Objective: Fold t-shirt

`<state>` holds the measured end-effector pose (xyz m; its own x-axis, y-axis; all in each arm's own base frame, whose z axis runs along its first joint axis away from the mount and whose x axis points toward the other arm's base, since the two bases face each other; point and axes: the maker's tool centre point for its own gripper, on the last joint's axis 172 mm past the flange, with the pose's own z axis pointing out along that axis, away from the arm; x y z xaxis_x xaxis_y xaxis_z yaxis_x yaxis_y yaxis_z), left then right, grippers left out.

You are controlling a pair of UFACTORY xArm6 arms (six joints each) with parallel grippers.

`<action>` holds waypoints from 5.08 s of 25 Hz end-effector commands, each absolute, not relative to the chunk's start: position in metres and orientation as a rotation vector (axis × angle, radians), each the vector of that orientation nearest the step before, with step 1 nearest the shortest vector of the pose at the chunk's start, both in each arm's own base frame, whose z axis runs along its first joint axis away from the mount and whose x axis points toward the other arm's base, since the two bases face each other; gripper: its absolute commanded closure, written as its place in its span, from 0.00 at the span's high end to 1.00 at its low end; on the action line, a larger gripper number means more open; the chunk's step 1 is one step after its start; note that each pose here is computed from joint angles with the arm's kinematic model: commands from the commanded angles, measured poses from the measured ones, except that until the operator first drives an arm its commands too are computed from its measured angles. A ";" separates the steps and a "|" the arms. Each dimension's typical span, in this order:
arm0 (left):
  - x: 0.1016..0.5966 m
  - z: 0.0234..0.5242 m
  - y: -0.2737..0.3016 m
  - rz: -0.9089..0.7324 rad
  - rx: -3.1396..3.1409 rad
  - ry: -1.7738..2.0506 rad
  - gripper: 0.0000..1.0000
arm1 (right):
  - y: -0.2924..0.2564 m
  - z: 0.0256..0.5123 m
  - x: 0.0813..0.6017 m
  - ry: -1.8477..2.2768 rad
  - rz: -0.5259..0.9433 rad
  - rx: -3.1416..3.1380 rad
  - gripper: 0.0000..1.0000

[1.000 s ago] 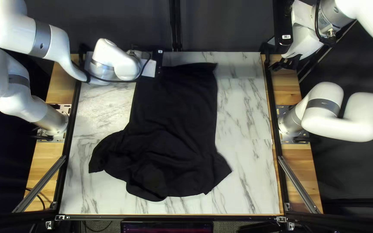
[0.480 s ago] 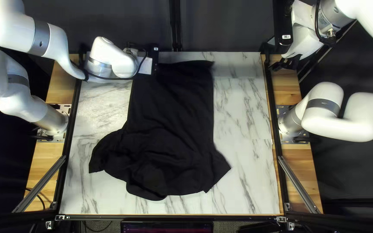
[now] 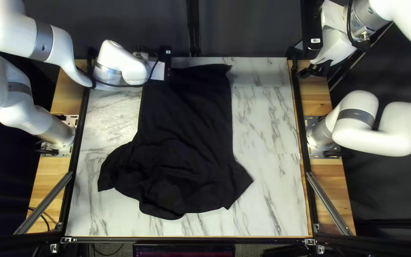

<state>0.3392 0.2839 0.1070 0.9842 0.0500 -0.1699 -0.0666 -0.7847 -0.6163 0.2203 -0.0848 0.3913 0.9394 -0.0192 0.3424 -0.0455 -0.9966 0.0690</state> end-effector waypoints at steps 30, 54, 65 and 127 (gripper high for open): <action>0.364 0.112 -0.135 0.046 -2.670 0.393 1.00 | -0.085 0.391 0.220 -0.050 0.532 3.019 1.00; 0.365 0.046 -0.229 0.031 -2.597 0.523 1.00 | -0.085 0.391 0.220 -0.050 0.532 3.019 1.00; 0.362 0.046 -0.218 0.134 -2.539 0.416 0.02 | -0.085 0.391 0.220 -0.050 0.532 3.019 1.00; 0.444 0.094 -0.263 -0.328 -2.708 0.672 0.05 | -0.085 0.391 0.220 -0.050 0.532 3.019 1.00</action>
